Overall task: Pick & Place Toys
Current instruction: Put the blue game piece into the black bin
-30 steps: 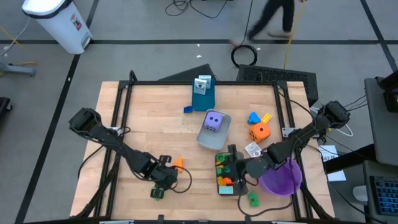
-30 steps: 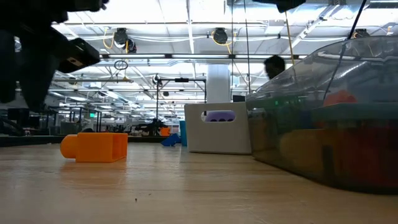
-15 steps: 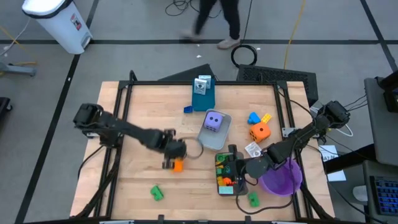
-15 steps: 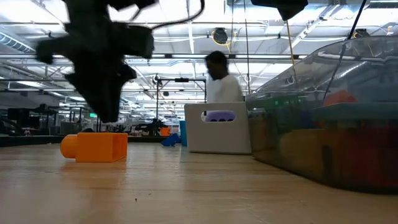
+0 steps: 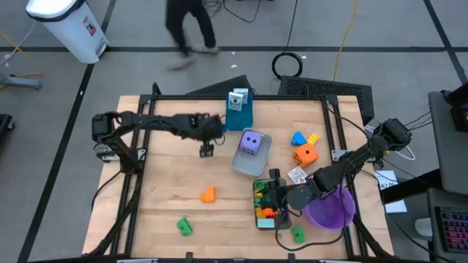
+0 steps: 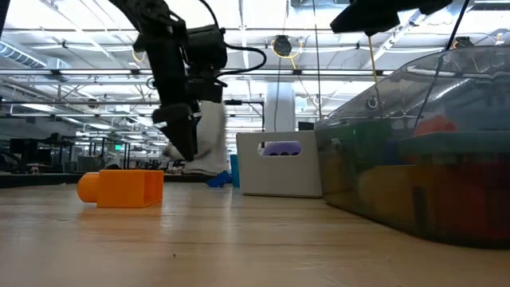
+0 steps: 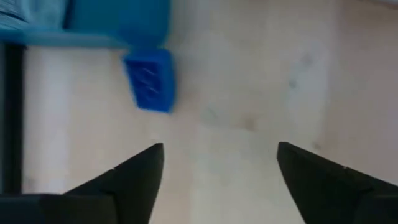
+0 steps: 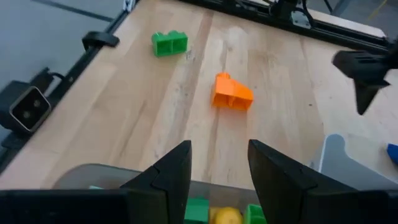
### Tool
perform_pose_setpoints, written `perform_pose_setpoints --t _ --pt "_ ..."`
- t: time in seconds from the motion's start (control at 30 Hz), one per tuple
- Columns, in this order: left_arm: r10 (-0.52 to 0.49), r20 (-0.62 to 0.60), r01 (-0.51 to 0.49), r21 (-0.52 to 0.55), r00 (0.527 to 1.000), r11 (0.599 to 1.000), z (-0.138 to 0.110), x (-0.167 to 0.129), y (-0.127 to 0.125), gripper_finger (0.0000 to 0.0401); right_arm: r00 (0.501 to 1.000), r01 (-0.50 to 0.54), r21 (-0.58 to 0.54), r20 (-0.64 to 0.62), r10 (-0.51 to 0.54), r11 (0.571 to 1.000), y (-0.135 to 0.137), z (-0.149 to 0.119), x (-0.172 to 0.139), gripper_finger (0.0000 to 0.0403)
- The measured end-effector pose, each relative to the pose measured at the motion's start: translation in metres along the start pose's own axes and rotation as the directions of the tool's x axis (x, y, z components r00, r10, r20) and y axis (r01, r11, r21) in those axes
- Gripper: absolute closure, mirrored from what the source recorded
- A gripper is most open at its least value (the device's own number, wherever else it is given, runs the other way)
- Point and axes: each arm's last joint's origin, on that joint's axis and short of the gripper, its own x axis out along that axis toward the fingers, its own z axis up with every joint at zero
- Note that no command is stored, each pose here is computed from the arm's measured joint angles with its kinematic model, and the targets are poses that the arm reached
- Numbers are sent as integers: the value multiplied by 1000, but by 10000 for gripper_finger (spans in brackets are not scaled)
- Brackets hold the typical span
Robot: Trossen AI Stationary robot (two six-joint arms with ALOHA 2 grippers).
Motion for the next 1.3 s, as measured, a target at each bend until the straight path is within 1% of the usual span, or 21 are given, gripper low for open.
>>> perform_pose_setpoints --t 0.07,0.17,0.23,0.3,0.5,0.67,0.83,0.9,1.07,1.13,1.2,1.3 --pt "9 42 -8 -10 999 1000 1 2 15 65 1000 8 -19 -9 -8 1000 -2 -1 1 250" --pt "7 116 -1 -53 993 999 3 5 33 45 1000 18 -54 -24 -20 998 -5 -2 2 250" --pt "-9 166 22 -75 986 997 4 5 42 36 999 28 -78 -33 -31 997 -9 -2 3 250" --pt "-27 196 41 -71 980 997 5 10 48 31 998 40 -94 -36 -44 995 -13 -2 5 250" --pt "-86 184 91 -22 979 996 4 39 53 29 994 86 -104 -60 -93 991 -30 -3 10 250" --pt "-83 188 74 56 979 996 5 60 53 29 987 125 -91 -92 -133 988 -44 -6 14 250" --pt "-73 189 67 38 979 997 2 77 61 29 979 153 -79 -125 -162 985 -55 -9 16 250" --pt "-75 192 73 20 979 997 0 80 66 29 977 162 -78 -127 -171 984 -58 -9 17 250" --pt "-130 212 139 -29 969 990 -6 83 75 30 973 177 -92 -133 -188 980 -65 -9 19 250" --pt "-137 216 148 -36 967 988 -7 84 76 35 972 182 -96 -134 -194 979 -68 -9 19 250" --pt "-135 214 146 -35 967 989 -7 84 77 51 971 186 -101 -135 -198 977 -69 -9 19 250" --pt "-125 218 136 -33 968 990 -6 84 77 87 970 189 -103 -136 -202 977 -71 -9 19 250"
